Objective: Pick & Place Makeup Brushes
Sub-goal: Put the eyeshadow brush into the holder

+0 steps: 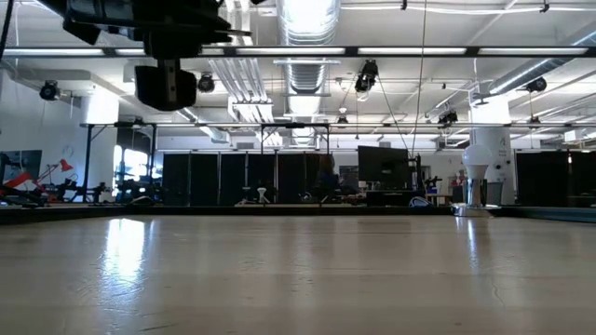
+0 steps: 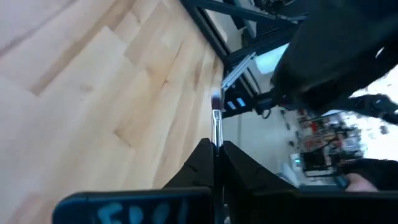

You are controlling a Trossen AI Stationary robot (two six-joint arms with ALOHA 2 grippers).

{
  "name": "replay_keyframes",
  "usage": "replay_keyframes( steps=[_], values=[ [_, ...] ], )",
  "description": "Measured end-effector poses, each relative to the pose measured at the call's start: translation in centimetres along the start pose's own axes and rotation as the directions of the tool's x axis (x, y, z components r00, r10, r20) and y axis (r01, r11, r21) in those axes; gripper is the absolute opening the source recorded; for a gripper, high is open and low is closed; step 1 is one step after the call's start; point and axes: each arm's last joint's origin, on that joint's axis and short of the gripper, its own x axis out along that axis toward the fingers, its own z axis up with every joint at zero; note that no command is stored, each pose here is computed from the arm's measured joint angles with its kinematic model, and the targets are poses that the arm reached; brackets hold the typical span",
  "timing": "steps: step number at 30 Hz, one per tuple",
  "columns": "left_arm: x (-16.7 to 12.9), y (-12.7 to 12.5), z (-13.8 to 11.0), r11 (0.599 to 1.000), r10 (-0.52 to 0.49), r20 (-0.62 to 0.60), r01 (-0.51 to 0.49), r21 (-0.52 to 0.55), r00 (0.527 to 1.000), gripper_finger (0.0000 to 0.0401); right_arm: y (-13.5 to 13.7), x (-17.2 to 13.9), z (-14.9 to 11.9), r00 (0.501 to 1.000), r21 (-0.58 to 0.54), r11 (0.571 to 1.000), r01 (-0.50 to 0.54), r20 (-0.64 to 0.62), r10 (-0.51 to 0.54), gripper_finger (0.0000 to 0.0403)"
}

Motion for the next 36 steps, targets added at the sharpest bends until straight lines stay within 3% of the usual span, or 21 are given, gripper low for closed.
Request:
replay_keyframes(
  steps=[4,9,16,21,23,27,36],
  values=[
    [-2.1,-1.0,-0.7,0.995,0.044,0.022,-0.046,0.091,0.999,0.0009,-0.9,-0.7,0.4,0.999,0.199,0.979,0.050,0.005,-0.052,0.0053],
    [-5.5,-3.8,-2.3,0.965,0.008,0.147,-0.046,0.259,0.989,0.0009,-1.7,-1.5,0.8,0.997,0.433,0.899,0.060,0.025,-0.078,0.0042],
    [-9.9,-6.3,-7.3,0.858,0.027,0.253,-0.152,0.491,0.967,0.0009,-1.6,-1.5,0.8,0.992,0.579,0.810,0.095,0.008,-0.122,0.0010],
    [-11.9,-6.5,-11.3,0.789,0.027,0.290,-0.199,0.582,0.957,0.0009,-1.7,-1.4,1.0,0.990,0.646,0.757,0.094,0.022,-0.142,0.0009],
    [-12.4,-5.7,-12.7,0.784,0.025,0.309,-0.210,0.584,0.951,0.0009,-1.8,-1.4,1.0,0.986,0.660,0.742,0.116,0.013,-0.165,0.0009],
    [-12.8,-4.1,-14.6,0.815,-0.011,0.317,-0.175,0.553,0.948,0.0009,-2.0,-1.5,1.2,0.982,0.679,0.724,0.123,0.023,-0.188,0.0008],
    [-12.1,-1.6,-15.7,0.811,-0.176,0.296,-0.032,0.584,0.939,0.0009,-2.7,-1.3,1.3,0.972,0.707,0.691,0.149,0.022,-0.233,0.0008]
  ],
)
